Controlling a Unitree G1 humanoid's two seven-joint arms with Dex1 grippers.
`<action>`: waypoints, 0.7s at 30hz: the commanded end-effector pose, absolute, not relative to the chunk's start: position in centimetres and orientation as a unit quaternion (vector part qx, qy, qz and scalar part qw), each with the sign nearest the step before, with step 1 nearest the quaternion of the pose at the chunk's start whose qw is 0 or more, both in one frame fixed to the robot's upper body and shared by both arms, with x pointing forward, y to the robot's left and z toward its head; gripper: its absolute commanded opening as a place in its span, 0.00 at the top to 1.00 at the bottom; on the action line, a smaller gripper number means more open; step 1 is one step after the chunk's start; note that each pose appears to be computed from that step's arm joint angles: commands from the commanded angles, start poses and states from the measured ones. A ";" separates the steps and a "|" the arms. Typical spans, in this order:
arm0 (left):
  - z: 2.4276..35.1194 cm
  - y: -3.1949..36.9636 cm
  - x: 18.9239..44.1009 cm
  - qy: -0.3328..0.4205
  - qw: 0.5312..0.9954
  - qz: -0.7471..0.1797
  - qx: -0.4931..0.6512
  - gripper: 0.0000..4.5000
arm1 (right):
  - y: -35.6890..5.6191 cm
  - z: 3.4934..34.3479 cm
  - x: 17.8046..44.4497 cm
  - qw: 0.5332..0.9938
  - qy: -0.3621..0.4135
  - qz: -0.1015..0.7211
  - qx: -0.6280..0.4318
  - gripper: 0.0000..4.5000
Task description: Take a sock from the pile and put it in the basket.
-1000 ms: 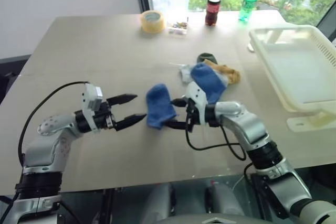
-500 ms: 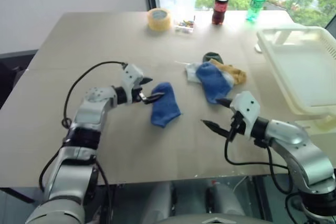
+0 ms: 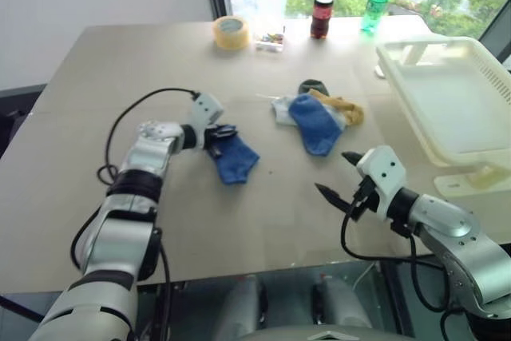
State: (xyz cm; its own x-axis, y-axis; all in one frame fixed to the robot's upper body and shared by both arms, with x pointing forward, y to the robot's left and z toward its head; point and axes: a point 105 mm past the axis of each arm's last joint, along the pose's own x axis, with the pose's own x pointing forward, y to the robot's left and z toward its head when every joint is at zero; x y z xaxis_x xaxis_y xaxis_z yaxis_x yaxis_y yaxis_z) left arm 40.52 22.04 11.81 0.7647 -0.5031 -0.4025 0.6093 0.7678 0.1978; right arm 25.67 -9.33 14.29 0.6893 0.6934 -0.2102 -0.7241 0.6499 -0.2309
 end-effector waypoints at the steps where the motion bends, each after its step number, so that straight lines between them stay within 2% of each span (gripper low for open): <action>1: 11.0 26.5 38.2 0.203 0.954 -0.185 0.122 0.99 | -8.5 15.1 25.8 0.896 0.031 0.418 -0.148 0.00; 6: 10.1 27.7 33.3 0.230 0.967 -0.085 0.069 0.99 | -7.5 14.8 26.3 0.884 0.032 0.446 -0.138 0.00; 9: 9.6 26.7 30.7 0.243 0.969 -0.040 0.034 0.99 | -6.7 14.6 26.5 0.876 0.036 0.463 -0.127 0.00; 14: 10.2 21.3 28.5 0.241 0.965 -0.105 -0.012 0.99 | -5.9 14.3 26.7 0.868 0.046 0.481 -0.112 0.00; 17: 11.5 22.5 29.1 0.226 0.962 -0.149 0.040 0.99 | -5.2 14.3 26.8 0.862 0.051 0.495 -0.100 0.00; 20: 13.2 24.1 30.4 0.196 0.961 -0.184 0.071 0.75 | -4.3 14.2 26.7 0.850 0.059 0.516 -0.084 0.00; 21: 13.7 24.7 30.9 0.188 0.959 -0.198 0.079 0.70 | -3.8 14.2 26.6 0.844 0.065 0.527 -0.073 0.00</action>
State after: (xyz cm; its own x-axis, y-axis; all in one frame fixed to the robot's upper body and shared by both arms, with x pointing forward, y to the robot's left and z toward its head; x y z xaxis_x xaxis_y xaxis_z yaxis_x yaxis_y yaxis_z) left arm 30.29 24.42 12.34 0.8438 -0.3052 -0.4414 0.3617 0.9311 0.0478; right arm 27.13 -4.83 13.29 0.4874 0.8460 -0.2160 -0.8717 0.4860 -0.0634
